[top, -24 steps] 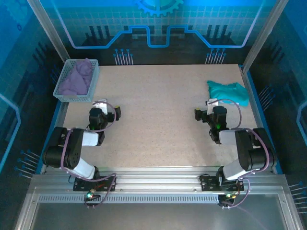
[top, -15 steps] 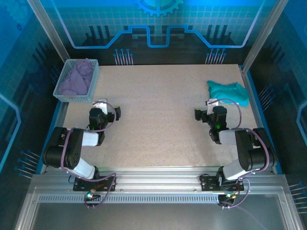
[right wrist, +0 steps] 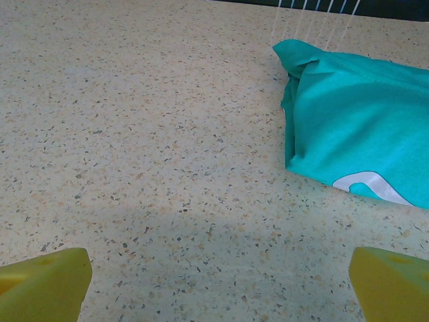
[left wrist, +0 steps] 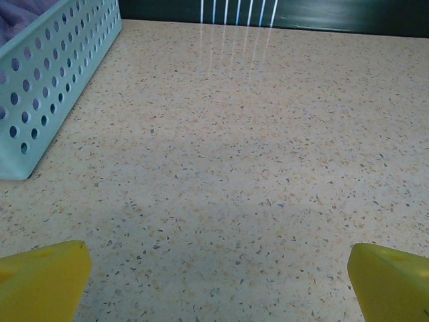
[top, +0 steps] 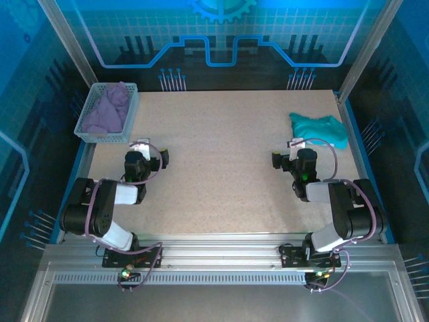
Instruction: Fold the inside-out t-shirt
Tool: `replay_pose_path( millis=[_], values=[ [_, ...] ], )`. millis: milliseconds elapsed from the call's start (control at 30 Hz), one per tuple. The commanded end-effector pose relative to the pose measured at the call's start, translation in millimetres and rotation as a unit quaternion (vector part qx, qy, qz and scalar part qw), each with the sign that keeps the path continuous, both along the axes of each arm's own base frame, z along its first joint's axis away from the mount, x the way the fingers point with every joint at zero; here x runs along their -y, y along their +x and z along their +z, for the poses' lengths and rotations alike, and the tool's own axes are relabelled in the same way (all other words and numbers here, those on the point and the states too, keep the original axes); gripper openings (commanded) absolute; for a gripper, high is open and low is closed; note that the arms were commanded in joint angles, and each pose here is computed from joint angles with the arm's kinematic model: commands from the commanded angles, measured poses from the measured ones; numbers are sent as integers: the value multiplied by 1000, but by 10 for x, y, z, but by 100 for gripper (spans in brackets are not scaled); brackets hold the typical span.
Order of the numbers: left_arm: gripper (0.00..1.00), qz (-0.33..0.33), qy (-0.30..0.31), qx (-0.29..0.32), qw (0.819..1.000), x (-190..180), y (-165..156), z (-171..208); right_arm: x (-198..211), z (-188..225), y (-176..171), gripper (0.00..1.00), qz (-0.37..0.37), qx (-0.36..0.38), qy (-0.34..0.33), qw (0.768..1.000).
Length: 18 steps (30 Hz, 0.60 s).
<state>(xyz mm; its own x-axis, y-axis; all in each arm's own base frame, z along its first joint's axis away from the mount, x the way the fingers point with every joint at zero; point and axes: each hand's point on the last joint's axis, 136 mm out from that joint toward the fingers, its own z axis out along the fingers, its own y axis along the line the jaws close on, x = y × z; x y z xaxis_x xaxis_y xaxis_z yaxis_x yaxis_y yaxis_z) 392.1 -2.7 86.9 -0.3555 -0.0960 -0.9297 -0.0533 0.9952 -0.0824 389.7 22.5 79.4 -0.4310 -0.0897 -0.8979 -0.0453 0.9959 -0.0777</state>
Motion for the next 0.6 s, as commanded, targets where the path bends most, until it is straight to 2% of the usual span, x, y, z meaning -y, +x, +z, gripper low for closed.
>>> replay_pose_path(
  millis=[0, 167, 267, 333, 400, 467, 567],
  values=[
    [99, -12, 4, 9, 1000, 11, 59, 68, 22, 152, 72, 100, 0, 27, 3, 1000],
    [99, 5, 6, 11, 1000, -45, 62, 101, 50, 200, 79, 100, -12, 29, -1, 1000],
    [99, 75, 5, 15, 997, -271, -25, 314, 136, 471, 43, 100, -41, 7, 0, 999],
    [99, 124, -5, 15, 992, -417, -144, 506, 249, 706, -28, 100, -80, 15, 33, 996],
    [99, 164, -52, 26, 985, -495, -252, 699, 314, 925, -117, 100, -102, 20, 76, 992],
    [99, 160, -97, 28, 982, -438, -315, 865, 303, 1077, -216, 100, -108, 12, 119, 987],
    [99, 144, -168, 27, 975, -323, -326, 1035, -80, 1297, -295, 100, -33, 30, 170, 984]
  ],
)
